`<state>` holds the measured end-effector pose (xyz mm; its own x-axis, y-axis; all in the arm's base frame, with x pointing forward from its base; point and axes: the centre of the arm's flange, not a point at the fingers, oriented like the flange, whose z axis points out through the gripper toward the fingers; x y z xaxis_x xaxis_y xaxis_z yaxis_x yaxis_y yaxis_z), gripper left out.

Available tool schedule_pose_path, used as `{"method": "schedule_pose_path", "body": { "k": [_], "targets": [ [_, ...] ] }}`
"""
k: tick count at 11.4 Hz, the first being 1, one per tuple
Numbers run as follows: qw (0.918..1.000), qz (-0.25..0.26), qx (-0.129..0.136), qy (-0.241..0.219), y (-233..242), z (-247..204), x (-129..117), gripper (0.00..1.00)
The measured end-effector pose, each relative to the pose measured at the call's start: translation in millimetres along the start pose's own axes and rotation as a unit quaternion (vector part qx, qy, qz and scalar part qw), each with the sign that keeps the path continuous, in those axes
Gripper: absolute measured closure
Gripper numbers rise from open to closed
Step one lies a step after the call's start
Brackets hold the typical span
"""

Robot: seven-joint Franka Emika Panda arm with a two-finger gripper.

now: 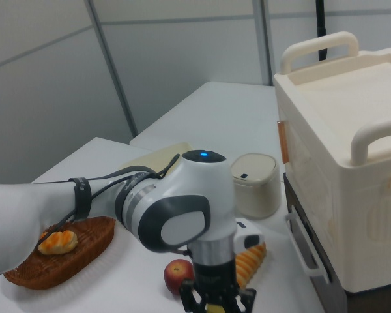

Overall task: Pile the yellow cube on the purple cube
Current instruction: 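Carry the yellow cube over the purple cube and lower it on top, then open the gripper to release the yellow cube and raise it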

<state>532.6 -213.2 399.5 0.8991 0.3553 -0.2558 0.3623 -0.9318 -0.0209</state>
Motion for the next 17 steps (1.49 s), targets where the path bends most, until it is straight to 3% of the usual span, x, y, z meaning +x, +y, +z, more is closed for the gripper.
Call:
{"method": "schedule_pose_path", "body": {
  "k": [5, 7, 13, 15, 16, 17],
  "targets": [
    [0.9997, 0.025, 0.003, 0.006, 68.1, -4.1, -82.8, 0.42],
    [0.9990, 0.043, 0.005, 0.010, 94.7, -1.7, -103.6, 0.42],
    [0.9988, 0.047, 0.002, 0.013, 131.7, 8.9, -84.2, 0.42],
    [0.9987, 0.050, -0.001, 0.014, 136.5, 11.3, -85.3, 0.36],
    [0.9986, 0.051, -0.002, 0.015, 137.2, 11.1, -86.0, 0.28],
    [0.9986, 0.051, -0.002, 0.015, 137.6, 10.5, -86.3, 0.13]
  ]
}}
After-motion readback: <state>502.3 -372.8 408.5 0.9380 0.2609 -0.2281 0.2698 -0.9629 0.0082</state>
